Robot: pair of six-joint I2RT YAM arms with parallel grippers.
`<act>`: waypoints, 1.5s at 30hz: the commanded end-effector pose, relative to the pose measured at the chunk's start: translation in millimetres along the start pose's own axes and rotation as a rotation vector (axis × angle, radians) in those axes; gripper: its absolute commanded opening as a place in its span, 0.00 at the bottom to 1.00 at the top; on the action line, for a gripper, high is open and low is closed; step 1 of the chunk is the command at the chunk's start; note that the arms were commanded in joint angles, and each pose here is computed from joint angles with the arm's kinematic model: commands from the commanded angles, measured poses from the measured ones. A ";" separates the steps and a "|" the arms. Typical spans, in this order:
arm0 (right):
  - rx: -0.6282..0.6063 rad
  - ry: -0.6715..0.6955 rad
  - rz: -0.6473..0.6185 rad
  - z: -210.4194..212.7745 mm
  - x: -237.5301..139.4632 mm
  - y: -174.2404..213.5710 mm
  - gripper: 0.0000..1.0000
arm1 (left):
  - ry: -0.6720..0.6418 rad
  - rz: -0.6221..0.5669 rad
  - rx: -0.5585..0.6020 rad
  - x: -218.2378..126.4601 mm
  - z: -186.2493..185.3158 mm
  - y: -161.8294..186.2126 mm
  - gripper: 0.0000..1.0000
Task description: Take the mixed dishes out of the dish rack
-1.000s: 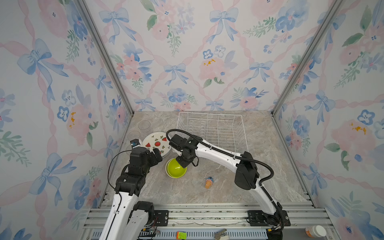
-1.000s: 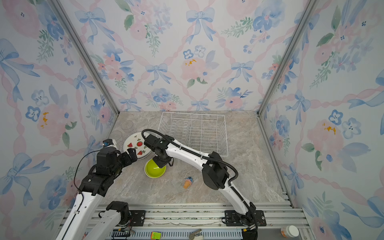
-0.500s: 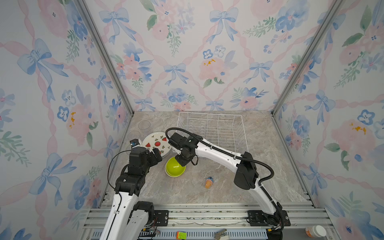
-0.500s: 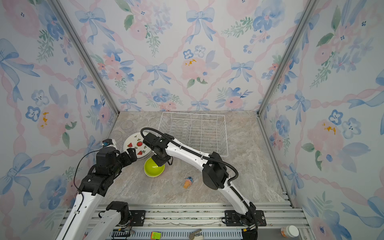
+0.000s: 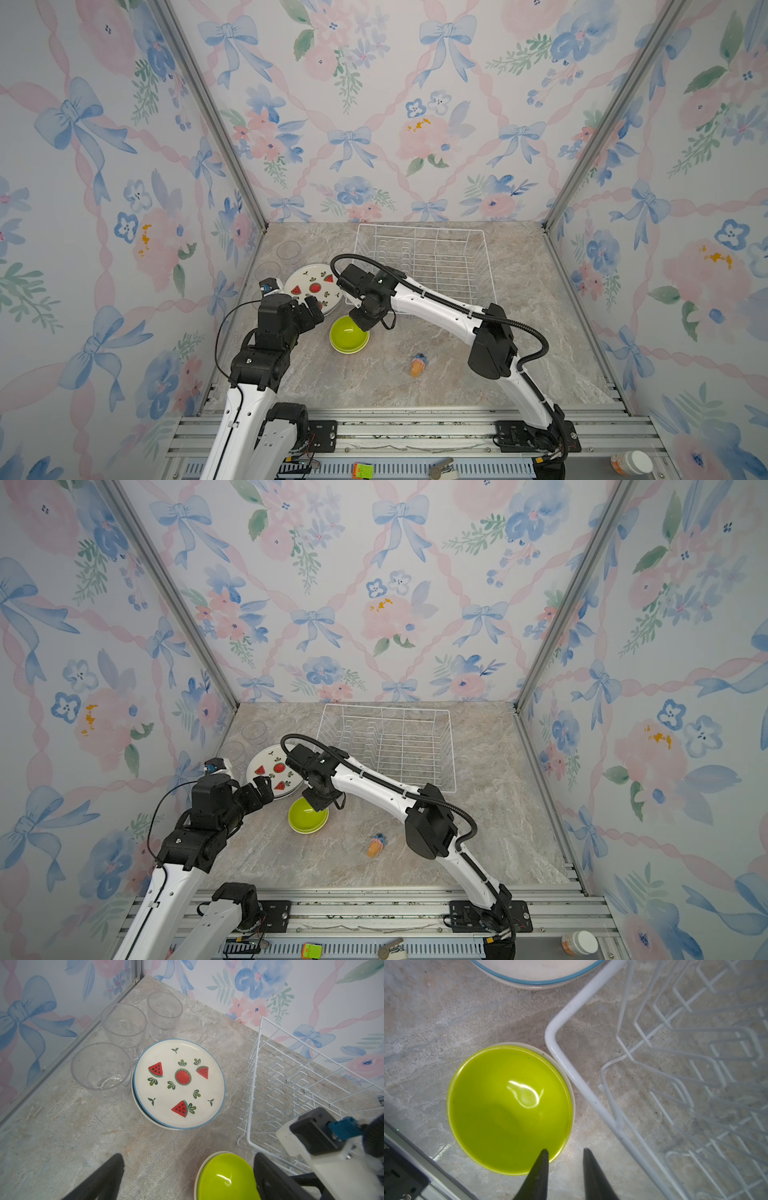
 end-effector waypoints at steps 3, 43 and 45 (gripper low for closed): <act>0.026 -0.046 -0.133 -5.9 -51.8 -19.7 0.33 | 0.012 0.000 0.017 4.1 -0.2 0.8 0.98; 0.827 0.507 -0.812 -383.0 -183.9 103.1 0.97 | 0.133 -0.187 -0.158 34.6 -20.8 -33.5 0.98; 0.832 0.490 -0.807 -388.1 -176.3 102.3 0.97 | 0.111 -0.200 -0.155 38.7 -18.7 -37.0 0.98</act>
Point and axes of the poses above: each gripper's point midway between its finger pads, its own x axis out along the fingers, its own z axis along the line the jaws close on, y = z × x, the point moved 3 cm from there along -x, back along the fingers, and after that the axes turned 14 degrees about x, right-handed, at the moved point
